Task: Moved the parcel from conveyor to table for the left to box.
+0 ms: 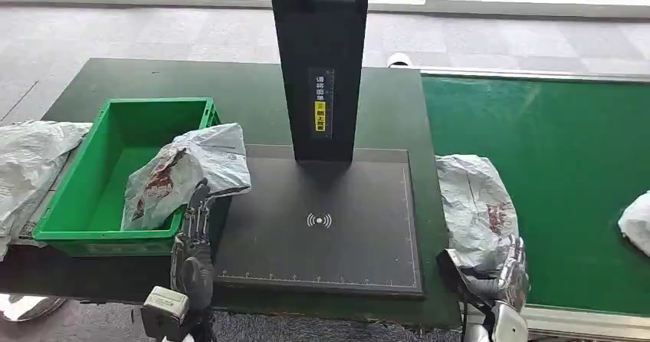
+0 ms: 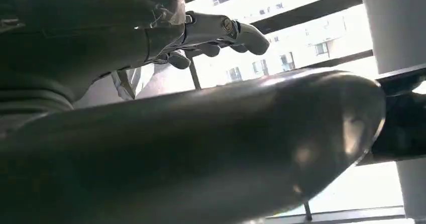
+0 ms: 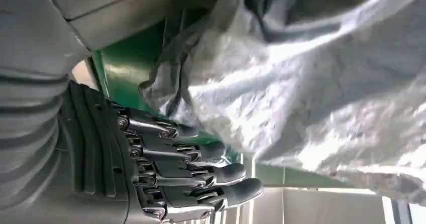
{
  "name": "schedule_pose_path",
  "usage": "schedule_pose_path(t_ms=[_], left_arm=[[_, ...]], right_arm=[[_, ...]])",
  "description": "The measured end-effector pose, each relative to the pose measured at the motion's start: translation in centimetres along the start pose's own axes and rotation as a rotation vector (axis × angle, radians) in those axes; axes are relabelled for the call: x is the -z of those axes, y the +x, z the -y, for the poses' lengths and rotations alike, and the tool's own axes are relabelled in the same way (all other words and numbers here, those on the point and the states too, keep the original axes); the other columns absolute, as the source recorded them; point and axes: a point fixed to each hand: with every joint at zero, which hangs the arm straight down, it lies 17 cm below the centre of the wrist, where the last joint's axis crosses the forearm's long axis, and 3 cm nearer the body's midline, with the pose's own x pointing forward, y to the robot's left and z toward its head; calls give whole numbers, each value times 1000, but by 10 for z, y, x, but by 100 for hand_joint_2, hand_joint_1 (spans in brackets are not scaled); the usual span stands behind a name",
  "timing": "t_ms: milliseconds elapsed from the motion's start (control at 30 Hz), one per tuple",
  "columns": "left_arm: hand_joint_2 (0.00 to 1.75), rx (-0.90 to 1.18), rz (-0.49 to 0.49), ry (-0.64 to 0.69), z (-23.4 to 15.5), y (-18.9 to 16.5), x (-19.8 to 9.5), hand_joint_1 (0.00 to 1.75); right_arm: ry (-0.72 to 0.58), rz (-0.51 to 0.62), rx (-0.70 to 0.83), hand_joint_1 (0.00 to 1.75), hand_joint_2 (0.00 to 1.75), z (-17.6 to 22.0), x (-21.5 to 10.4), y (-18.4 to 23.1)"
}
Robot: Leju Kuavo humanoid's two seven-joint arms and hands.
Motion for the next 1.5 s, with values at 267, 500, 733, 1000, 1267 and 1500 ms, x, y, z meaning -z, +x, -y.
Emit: schedule_pose_path(t_ms=[267, 500, 733, 1000, 1267, 1500], left_arm=[[0, -15, -13, -5, 0, -3, -1, 0], [0, -14, -19, -3, -1, -4, -1, 0], [0, -2, -14, 16, -8, -2, -1, 0], [0, 30, -3, 66, -23, 6, -2, 0], [0, 35, 1, 73, -26, 5, -4, 0], [0, 27, -3, 67, -24, 2, -5, 0]], right_arm=[[92, 14, 13, 175, 175, -18, -4, 5], [98, 30, 14, 175, 175, -20, -5, 9], [74, 61, 30, 175, 175, -17, -6, 18], [-325, 256, 340, 175, 175, 77, -28, 47], [-552, 359, 430, 175, 175, 147, -67, 59], [-758, 374, 532, 175, 175, 215, -101, 47]])
